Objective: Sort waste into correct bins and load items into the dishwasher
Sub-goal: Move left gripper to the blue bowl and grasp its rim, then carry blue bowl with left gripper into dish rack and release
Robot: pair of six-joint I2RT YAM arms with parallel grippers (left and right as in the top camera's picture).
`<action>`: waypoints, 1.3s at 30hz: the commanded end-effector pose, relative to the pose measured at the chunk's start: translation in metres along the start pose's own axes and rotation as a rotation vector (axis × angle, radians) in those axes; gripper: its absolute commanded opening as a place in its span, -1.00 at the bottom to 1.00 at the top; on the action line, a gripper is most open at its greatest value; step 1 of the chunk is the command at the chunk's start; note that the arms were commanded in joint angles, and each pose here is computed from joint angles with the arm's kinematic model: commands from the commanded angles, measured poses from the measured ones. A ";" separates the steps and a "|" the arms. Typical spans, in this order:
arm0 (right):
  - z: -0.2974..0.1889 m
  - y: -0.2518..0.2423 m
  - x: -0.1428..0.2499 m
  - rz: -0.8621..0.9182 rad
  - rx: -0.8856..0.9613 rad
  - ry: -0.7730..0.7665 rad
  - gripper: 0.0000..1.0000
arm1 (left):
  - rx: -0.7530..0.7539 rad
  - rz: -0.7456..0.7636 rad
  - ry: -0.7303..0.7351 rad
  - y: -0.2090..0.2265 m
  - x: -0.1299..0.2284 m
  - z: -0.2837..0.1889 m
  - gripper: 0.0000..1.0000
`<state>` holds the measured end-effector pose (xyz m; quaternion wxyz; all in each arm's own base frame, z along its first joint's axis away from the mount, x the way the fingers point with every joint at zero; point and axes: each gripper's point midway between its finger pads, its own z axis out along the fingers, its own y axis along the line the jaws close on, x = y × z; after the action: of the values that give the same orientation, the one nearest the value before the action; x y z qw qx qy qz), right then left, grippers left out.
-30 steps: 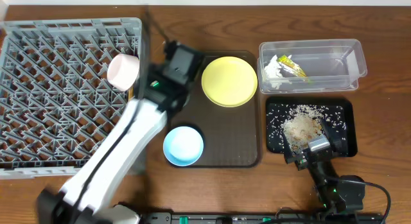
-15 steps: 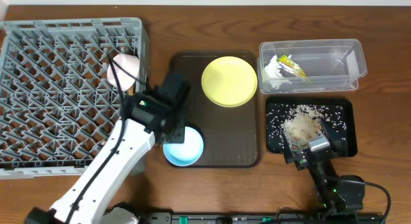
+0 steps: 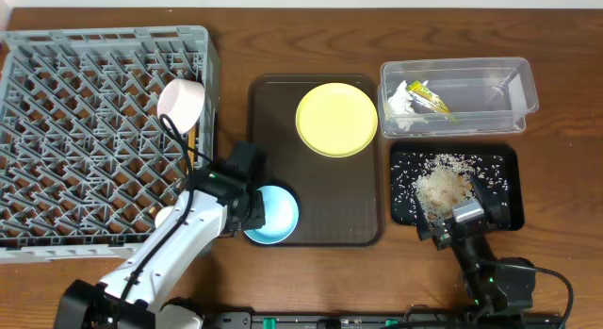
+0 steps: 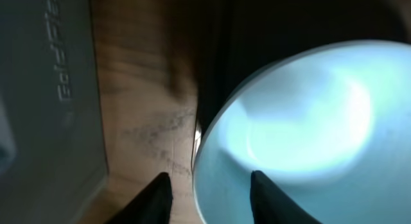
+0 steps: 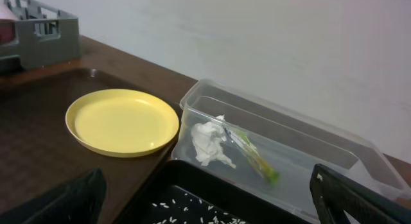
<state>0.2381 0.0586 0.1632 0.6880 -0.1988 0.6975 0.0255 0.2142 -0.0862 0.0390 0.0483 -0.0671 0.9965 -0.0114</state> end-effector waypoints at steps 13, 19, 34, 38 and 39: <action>0.000 -0.003 0.002 0.013 0.013 0.002 0.99 | 0.027 0.016 0.009 0.000 0.008 0.014 -0.88; 0.000 -0.003 0.002 0.013 0.013 0.002 0.99 | -0.009 0.046 -0.076 0.001 -0.017 -0.044 -0.88; 0.000 -0.003 0.002 0.014 0.013 0.002 0.99 | -0.993 0.028 -0.641 0.130 -0.100 -0.222 -0.88; 0.000 -0.003 0.002 0.013 0.013 0.002 0.98 | -1.099 0.085 -0.572 0.133 -0.115 -0.204 -0.88; 0.000 -0.003 0.002 0.013 0.013 0.002 0.98 | -1.116 0.092 -0.551 0.134 -0.119 -0.198 -0.88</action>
<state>0.2381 0.0586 0.1632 0.6880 -0.1988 0.6975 0.0255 0.2899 0.0516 0.2406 0.2884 -0.0602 0.8411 0.4536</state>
